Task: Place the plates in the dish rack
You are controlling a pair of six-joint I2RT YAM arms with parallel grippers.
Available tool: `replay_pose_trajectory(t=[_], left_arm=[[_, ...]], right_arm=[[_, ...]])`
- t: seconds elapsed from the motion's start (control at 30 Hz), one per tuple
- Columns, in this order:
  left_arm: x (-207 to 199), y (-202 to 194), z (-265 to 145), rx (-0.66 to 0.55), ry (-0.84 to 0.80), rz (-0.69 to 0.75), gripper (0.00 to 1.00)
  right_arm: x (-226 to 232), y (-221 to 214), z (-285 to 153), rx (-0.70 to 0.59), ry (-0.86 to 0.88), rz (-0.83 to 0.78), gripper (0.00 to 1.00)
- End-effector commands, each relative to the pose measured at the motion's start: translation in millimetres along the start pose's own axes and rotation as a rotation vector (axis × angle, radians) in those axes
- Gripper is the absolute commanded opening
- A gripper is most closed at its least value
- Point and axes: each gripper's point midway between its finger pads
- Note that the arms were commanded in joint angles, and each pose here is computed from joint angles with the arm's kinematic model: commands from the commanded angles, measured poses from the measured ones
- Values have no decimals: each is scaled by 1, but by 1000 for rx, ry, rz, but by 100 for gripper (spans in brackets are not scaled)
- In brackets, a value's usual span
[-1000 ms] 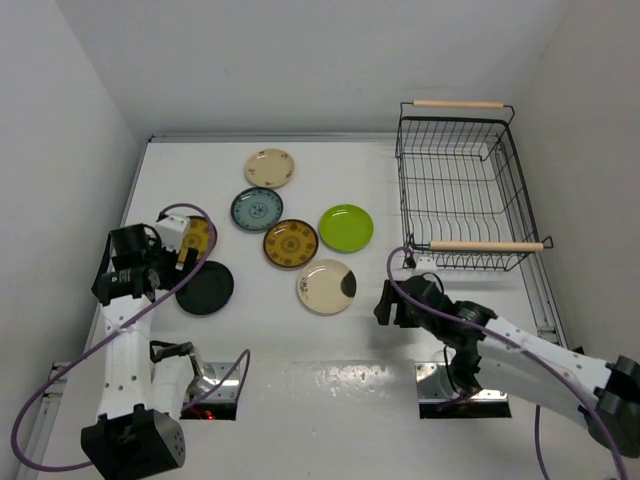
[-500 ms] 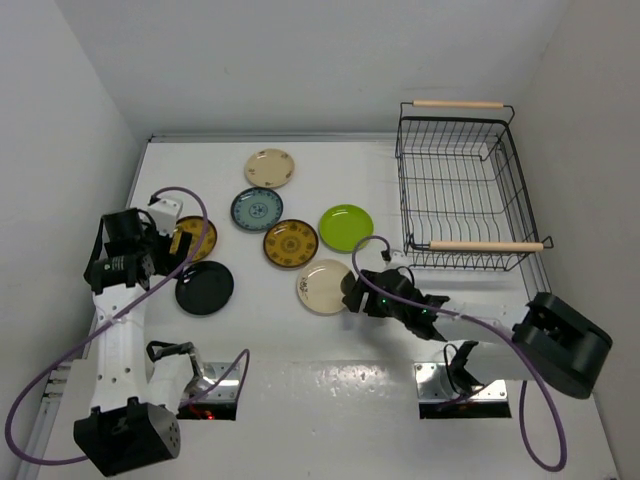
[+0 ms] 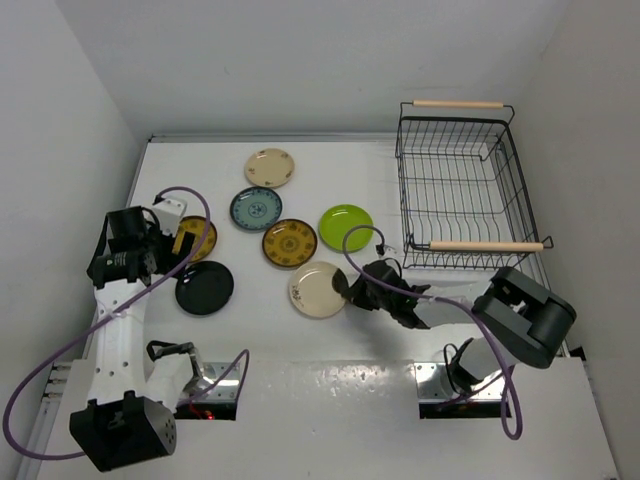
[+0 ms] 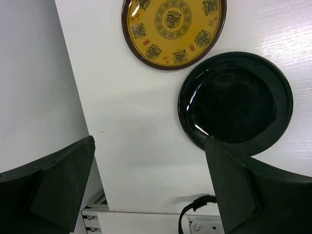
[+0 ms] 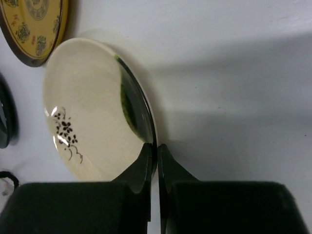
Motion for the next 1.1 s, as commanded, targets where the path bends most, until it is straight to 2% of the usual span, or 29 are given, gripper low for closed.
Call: replay_pose_trajectory(t=[0.0, 0.1, 0.13, 0.17, 0.23, 0.27, 0.3, 0.33, 0.37, 0.4, 0.43, 0.5, 0.53, 0.6, 0.63, 0.67, 0.7, 0.73, 0.87, 0.93, 0.97, 1.07], left_arm=[[6, 10, -5, -22, 21, 13, 99], [6, 10, -5, -22, 21, 13, 99], [5, 9, -3, -14, 16, 12, 99], [6, 11, -3, -22, 21, 13, 99], [9, 15, -2, -31, 26, 13, 99], [12, 20, -1, -41, 33, 4, 99], [12, 24, 0, -45, 24, 4, 99], [13, 26, 3, -48, 25, -5, 99], [16, 30, 2, -52, 28, -5, 99], [20, 37, 4, -58, 31, -15, 99], [23, 42, 6, -65, 35, -15, 99], [30, 58, 6, -89, 39, -24, 99], [31, 60, 12, -73, 28, -35, 99], [37, 70, 17, -78, 31, -35, 99], [45, 84, 15, -106, 48, -34, 99], [45, 87, 25, -88, 27, -34, 99], [48, 90, 28, -84, 24, -34, 99], [54, 105, 28, -114, 26, -33, 99], [45, 131, 52, -103, -23, -6, 99], [38, 138, 69, -69, -28, 24, 99], [33, 142, 74, -60, -32, 53, 99], [10, 158, 94, -41, -68, 120, 99]], right_arm=[[-23, -15, -4, 54, -73, -148, 0], [0, -11, -16, 32, -64, -367, 0], [6, -11, -27, 36, -44, -534, 0], [38, 4, -32, -24, 0, -581, 0], [55, 8, -51, -31, 43, -803, 0], [89, 23, -61, -78, 99, -814, 0], [85, 28, -65, -63, 66, -834, 0], [97, 43, -74, -102, 90, -880, 0], [131, 64, -87, -165, 137, -871, 0], [130, 76, -92, -177, 114, -940, 0], [161, 106, -107, -255, 144, -920, 0], [170, 129, -113, -290, 119, -965, 0], [193, 174, -132, -386, 111, -953, 0], [196, 203, -134, -416, 52, -993, 0], [204, 261, -163, -534, -5, -938, 0], [198, 280, -157, -545, -73, -1004, 0], [182, 312, -164, -589, -161, -978, 0], [188, 343, -180, -667, -202, -963, 0], [113, 434, -204, -711, -477, -853, 0], [92, 443, -203, -687, -541, -853, 0], [66, 452, -206, -678, -608, -829, 0], [22, 450, -210, -607, -748, -840, 0]])
Point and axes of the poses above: each gripper's point midway between its finger pads, its own z axis out along the fingers, its own x axis along the line the jaws close on, y = z × x, and after that the axes turned 2 degrees about z, right-handed
